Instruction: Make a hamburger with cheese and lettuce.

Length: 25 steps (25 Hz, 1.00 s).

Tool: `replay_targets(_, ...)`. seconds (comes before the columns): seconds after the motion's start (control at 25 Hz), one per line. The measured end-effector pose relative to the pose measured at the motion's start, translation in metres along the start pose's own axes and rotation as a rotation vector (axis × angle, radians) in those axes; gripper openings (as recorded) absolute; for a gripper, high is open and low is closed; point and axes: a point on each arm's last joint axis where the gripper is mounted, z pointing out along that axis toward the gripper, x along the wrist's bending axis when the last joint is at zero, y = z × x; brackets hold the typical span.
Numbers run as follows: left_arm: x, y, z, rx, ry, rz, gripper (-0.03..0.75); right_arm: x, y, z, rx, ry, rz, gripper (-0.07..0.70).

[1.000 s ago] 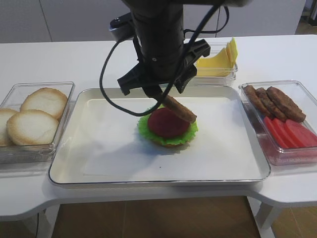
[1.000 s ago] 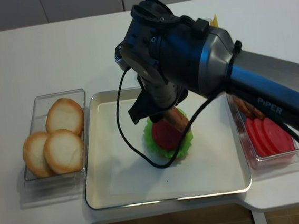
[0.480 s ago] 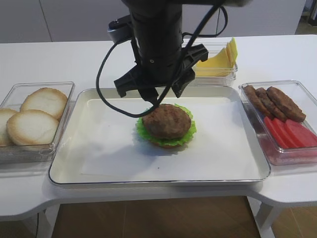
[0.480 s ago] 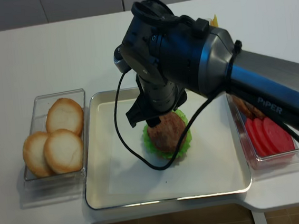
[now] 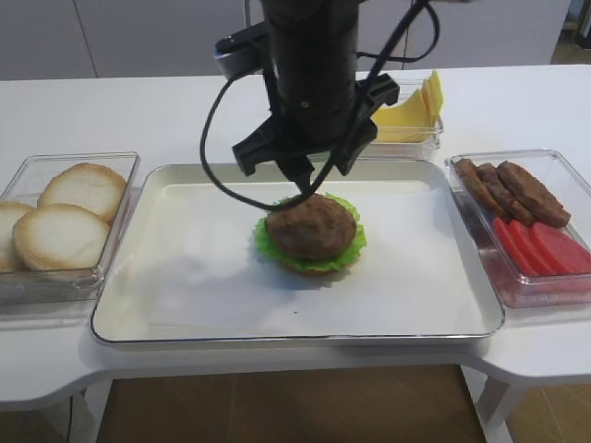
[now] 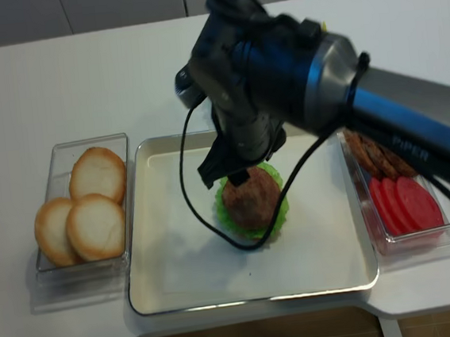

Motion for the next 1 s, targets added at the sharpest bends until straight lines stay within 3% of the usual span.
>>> replay_targets(0.12, 0.0, 0.0, 0.0, 0.0, 0.0, 0.0, 0.467, -0.023, 0.003, 0.001, 0.015, 0.036, 0.052, 0.365)
replay_targets(0.64, 0.0, 0.0, 0.0, 0.0, 0.0, 0.0, 0.467, -0.168, -0.016, -0.041, -0.077, 0.067, 0.352, 0.365)
replay_targets(1.0, 0.0, 0.0, 0.0, 0.0, 0.0, 0.0, 0.467, -0.23, -0.047, -0.072, -0.142, 0.006, 0.49, 0.357)
